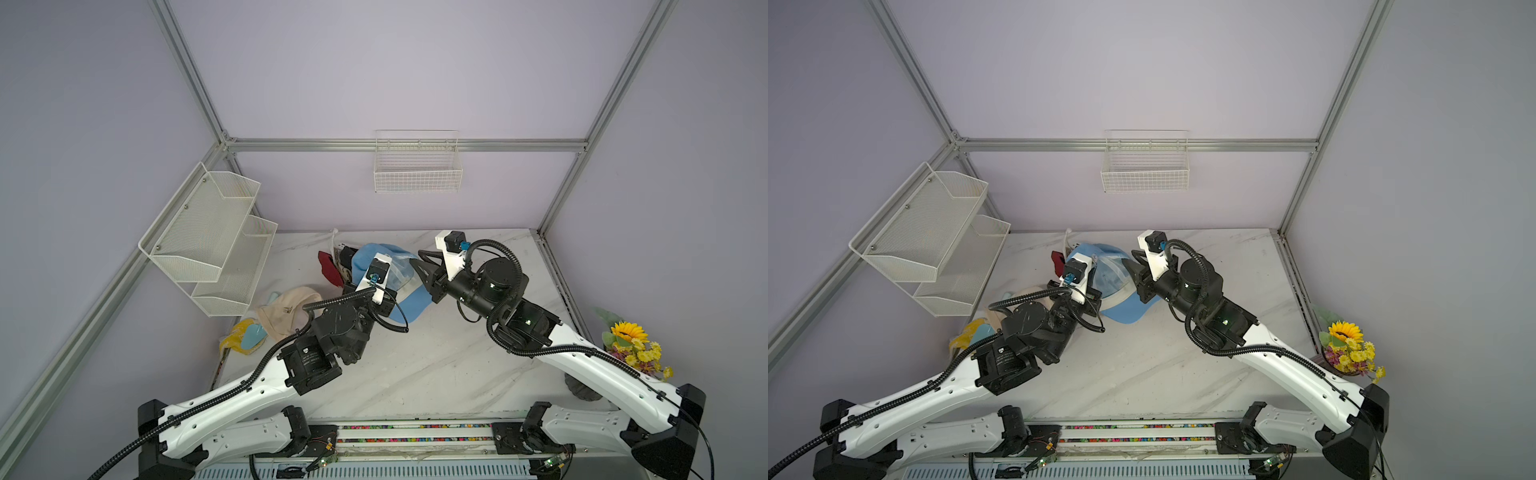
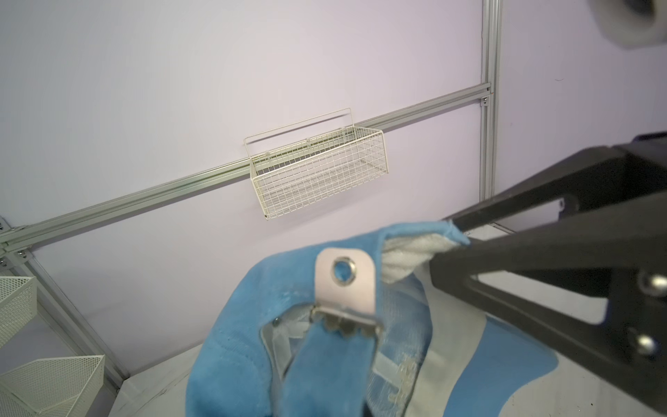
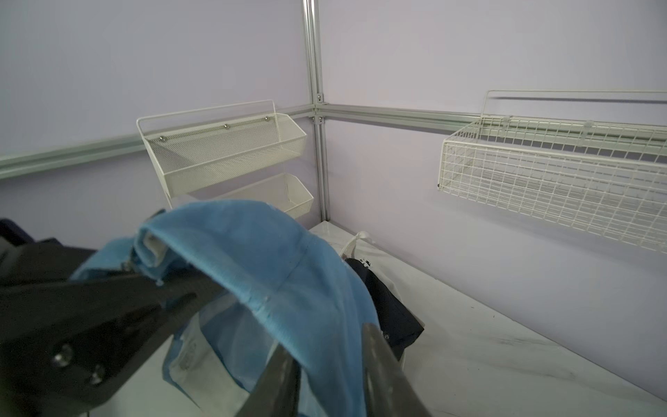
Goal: Open the adjustable buckle of the baseball cap
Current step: Pull the adjustable strap on the baseball cap.
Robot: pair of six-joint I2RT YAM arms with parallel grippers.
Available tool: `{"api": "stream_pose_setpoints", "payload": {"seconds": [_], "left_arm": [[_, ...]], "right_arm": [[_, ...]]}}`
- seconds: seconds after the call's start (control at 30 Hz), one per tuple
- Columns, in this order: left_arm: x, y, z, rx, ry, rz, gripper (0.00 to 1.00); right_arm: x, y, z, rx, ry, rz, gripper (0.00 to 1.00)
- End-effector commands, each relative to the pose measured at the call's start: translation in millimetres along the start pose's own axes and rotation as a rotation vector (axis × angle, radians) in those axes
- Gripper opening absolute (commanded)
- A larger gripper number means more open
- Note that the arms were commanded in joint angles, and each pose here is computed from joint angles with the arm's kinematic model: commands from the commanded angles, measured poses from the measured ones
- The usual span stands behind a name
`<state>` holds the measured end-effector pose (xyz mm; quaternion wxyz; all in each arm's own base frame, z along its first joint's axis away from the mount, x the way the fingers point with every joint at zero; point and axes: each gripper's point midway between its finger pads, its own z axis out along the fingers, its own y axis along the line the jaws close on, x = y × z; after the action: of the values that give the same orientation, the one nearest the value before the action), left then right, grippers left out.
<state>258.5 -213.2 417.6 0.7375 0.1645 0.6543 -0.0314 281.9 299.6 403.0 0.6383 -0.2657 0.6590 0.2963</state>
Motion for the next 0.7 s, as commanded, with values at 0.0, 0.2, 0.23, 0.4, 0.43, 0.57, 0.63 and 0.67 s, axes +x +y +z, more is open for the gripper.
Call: {"api": "stream_pose_setpoints", "payload": {"seconds": [0.0, 0.2, 0.23, 0.4, 0.43, 0.57, 0.63, 0.67], "left_arm": [[-15.8, 5.5, -8.9, 0.015, -0.069, -0.045, 0.0], [-18.7, -2.3, -9.6, 0.065, -0.079, -0.048, 0.0], [-18.4, -4.9, -9.2, 0.078, -0.077, -0.045, 0.0], [-17.3, -16.2, -4.7, 0.122, -0.046, -0.015, 0.0], [-17.1, -17.0, -4.4, 0.124, -0.045, -0.014, 0.0], [-16.0, -23.5, -4.2, 0.154, -0.043, -0.014, 0.0], [-13.8, -27.4, -3.0, 0.167, -0.032, -0.007, 0.0], [-13.0, -28.4, -2.3, 0.172, -0.025, -0.006, 0.0]], "right_arm": [[-15.5, 8.7, -7.9, -0.038, -0.062, -0.02, 0.37], [-19.1, 13.0, -6.0, -0.051, -0.076, -0.033, 0.47], [-19.0, 13.8, -5.5, -0.055, -0.076, -0.035, 0.49], [-22.8, 19.1, -5.0, -0.069, -0.088, -0.049, 0.56], [-23.3, 19.6, -5.0, -0.068, -0.09, -0.053, 0.57], [-32.8, 21.6, -5.0, -0.066, -0.108, -0.077, 0.58], [-37.5, 23.7, -3.2, -0.069, -0.115, -0.092, 0.58], [-39.9, 24.5, -2.2, -0.071, -0.118, -0.099, 0.58]]}}
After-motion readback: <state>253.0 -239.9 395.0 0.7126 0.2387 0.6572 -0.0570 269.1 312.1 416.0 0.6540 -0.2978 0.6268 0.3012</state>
